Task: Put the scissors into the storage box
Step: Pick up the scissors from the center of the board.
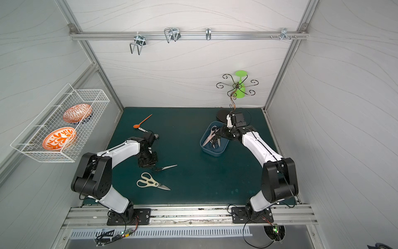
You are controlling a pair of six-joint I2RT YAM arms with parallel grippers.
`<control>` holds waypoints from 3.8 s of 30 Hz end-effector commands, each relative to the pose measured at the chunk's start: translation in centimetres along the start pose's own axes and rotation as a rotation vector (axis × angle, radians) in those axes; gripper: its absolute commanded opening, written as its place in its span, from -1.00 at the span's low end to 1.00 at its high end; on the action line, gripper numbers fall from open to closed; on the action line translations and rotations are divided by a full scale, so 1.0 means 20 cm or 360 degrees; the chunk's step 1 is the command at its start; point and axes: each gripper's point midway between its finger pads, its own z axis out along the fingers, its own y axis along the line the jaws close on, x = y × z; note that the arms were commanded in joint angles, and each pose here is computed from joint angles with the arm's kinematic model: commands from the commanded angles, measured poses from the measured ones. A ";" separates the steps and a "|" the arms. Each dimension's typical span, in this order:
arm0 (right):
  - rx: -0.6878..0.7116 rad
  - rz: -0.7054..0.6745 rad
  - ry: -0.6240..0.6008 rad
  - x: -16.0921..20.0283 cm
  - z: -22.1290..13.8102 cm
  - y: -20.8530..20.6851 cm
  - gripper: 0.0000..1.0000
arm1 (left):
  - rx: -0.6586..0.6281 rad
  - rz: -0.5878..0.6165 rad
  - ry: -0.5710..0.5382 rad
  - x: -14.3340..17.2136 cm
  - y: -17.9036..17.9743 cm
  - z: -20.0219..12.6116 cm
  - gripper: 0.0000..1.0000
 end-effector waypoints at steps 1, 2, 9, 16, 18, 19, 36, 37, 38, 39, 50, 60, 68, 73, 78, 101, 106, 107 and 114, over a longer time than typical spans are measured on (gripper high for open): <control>0.0018 -0.0038 -0.0019 0.00 -0.04 0.01 -0.17 | -0.0038 0.0026 0.0021 0.00 0.02 0.02 -0.61; 0.0023 -0.0037 -0.0019 0.00 -0.04 0.01 -0.18 | -0.0043 0.0027 0.0028 0.00 0.02 0.02 -0.61; 0.0034 -0.0043 -0.0023 -0.01 -0.04 0.00 -0.18 | -0.0044 0.0032 0.0059 0.01 0.01 0.04 -0.60; 0.0045 -0.0044 -0.0018 0.01 -0.03 -0.01 -0.17 | -0.0011 0.0022 0.0116 0.07 -0.01 0.07 -0.58; 0.0048 -0.0038 -0.0016 0.01 -0.03 -0.02 -0.18 | 0.0029 -0.0017 0.0161 0.09 -0.03 0.09 -0.58; 0.0052 -0.0038 -0.0015 0.01 -0.03 -0.02 -0.17 | 0.0064 -0.0044 0.0186 0.11 -0.05 0.09 -0.58; 0.0020 -0.0105 0.0026 0.07 0.01 0.04 -0.17 | 0.0289 -0.0113 0.0237 0.15 -0.27 0.12 -0.54; 0.0026 -0.0106 0.0022 0.07 0.00 0.04 -0.18 | 0.0304 -0.0109 0.0227 0.13 -0.29 0.11 -0.54; 0.0033 -0.0110 0.0024 0.08 0.00 0.04 -0.18 | 0.0322 -0.0100 0.0215 0.12 -0.32 0.11 -0.54; 0.0038 -0.0112 0.0022 0.07 0.00 0.03 -0.18 | 0.0347 -0.0084 0.0195 0.10 -0.35 0.10 -0.53; 0.0039 -0.0114 0.0019 0.07 -0.01 0.03 -0.18 | 0.0307 0.0161 0.0041 -0.08 -0.55 0.06 -0.52; 0.0047 -0.0108 0.0031 0.09 0.01 0.02 -0.18 | 0.0121 0.0179 0.0095 -0.06 -0.48 0.15 -0.57; 0.0058 -0.0122 0.0015 0.08 0.00 0.02 -0.18 | 0.0075 0.0160 0.0138 -0.05 -0.47 0.19 -1.00; 0.0039 -0.0136 0.0028 0.08 0.00 0.02 -0.18 | 0.0085 0.0162 0.0120 -0.06 -0.47 0.16 -1.00; -0.0154 -0.0205 0.0095 0.12 0.02 0.13 -0.20 | 0.0112 0.0191 0.0081 -0.09 -0.50 0.08 -1.00; -0.0927 -0.0428 0.0774 0.73 0.15 0.77 -0.21 | 0.0232 0.0229 0.0009 -0.10 -0.55 -0.12 -1.00; -0.0872 -0.0500 0.0802 0.78 0.19 0.79 -0.22 | 0.0185 0.0211 -0.0017 -0.11 -0.50 -0.13 -1.00; -0.0868 -0.0511 0.0800 0.78 0.19 0.80 -0.22 | 0.0166 0.0185 -0.0020 -0.11 -0.47 -0.13 -0.90; -0.0870 -0.0526 0.0779 0.76 0.19 0.82 -0.21 | 0.0160 -0.0032 -0.0021 -0.13 -0.28 -0.05 -0.43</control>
